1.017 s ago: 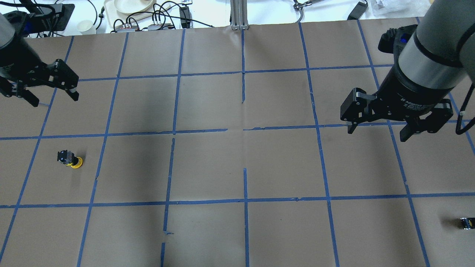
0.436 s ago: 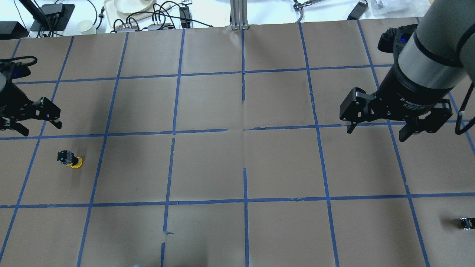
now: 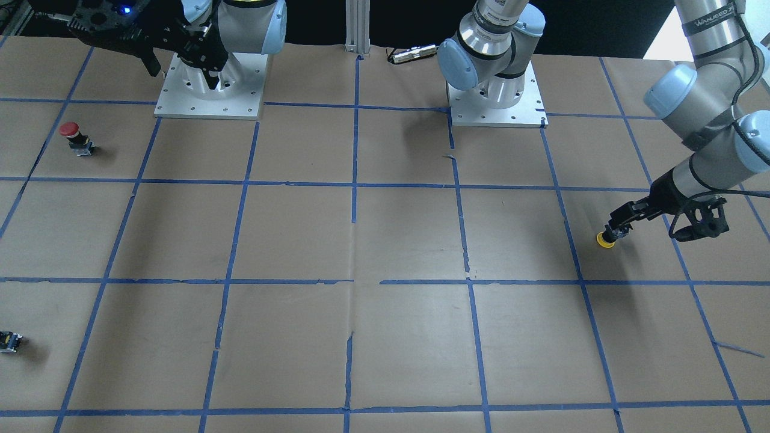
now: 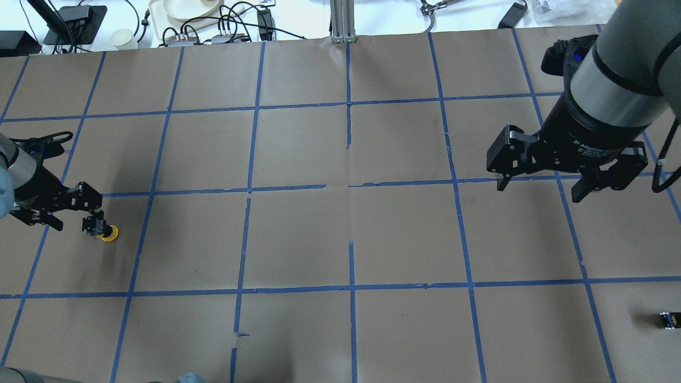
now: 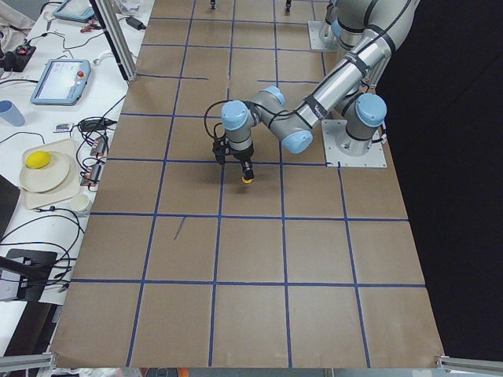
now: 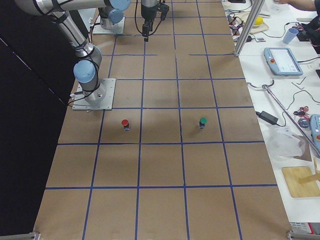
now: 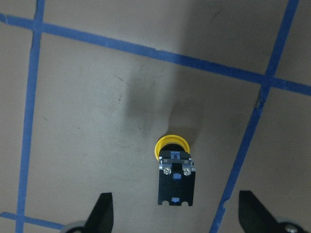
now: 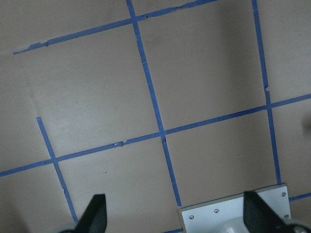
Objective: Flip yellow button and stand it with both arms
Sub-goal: 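Close the left gripper on the yellow button's body and lift it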
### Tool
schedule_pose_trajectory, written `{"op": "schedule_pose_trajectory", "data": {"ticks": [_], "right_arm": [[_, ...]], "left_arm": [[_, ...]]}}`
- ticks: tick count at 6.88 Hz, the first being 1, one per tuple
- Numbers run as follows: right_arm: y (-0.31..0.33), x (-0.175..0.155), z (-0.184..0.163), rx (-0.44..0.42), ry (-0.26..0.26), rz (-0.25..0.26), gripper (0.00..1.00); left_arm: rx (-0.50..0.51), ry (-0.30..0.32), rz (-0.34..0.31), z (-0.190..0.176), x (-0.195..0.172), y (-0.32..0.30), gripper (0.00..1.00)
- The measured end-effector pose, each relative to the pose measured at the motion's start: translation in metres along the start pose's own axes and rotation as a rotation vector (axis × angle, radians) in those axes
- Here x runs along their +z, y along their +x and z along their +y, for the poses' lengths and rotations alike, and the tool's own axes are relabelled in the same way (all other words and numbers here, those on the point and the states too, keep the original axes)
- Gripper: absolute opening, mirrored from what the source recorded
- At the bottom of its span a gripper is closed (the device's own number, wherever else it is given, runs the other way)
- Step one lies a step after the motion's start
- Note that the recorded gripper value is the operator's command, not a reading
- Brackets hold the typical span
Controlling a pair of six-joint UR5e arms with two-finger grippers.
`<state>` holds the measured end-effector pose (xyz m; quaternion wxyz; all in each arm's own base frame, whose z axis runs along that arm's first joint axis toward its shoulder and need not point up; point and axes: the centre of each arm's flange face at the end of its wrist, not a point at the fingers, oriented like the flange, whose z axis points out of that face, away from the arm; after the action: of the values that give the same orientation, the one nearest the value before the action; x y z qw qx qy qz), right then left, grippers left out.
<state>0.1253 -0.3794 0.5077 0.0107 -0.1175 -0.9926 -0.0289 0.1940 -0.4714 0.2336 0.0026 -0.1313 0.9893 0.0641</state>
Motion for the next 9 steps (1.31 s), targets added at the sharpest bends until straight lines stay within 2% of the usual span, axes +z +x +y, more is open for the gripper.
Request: {"op": "schedule_pose_trajectory", "data": {"ticks": [2, 3, 4, 5, 7, 9], "right_arm": [[0.000, 0.000, 0.000, 0.000, 0.000, 0.000, 1.00], [0.000, 0.001, 0.000, 0.000, 0.000, 0.000, 1.00], [0.000, 0.001, 0.000, 0.001, 0.000, 0.000, 1.00], [0.000, 0.001, 0.000, 0.001, 0.000, 0.000, 1.00], [0.000, 0.001, 0.000, 0.000, 0.000, 0.000, 1.00], [0.000, 0.001, 0.000, -0.001, -0.001, 0.000, 1.00]], "left_arm": [[-0.005, 0.002, 0.000, 0.004, 0.014, 0.000, 0.66], [-0.005, 0.007, -0.002, 0.003, 0.014, 0.000, 0.30], [-0.003, 0.011, -0.004, 0.004, 0.012, 0.000, 0.12], [0.003, 0.017, -0.007, 0.004, 0.008, 0.002, 0.00], [0.041, 0.059, -0.022, -0.003, -0.009, 0.007, 0.00], [0.082, 0.067, -0.017, -0.013, -0.056, 0.017, 0.00]]}}
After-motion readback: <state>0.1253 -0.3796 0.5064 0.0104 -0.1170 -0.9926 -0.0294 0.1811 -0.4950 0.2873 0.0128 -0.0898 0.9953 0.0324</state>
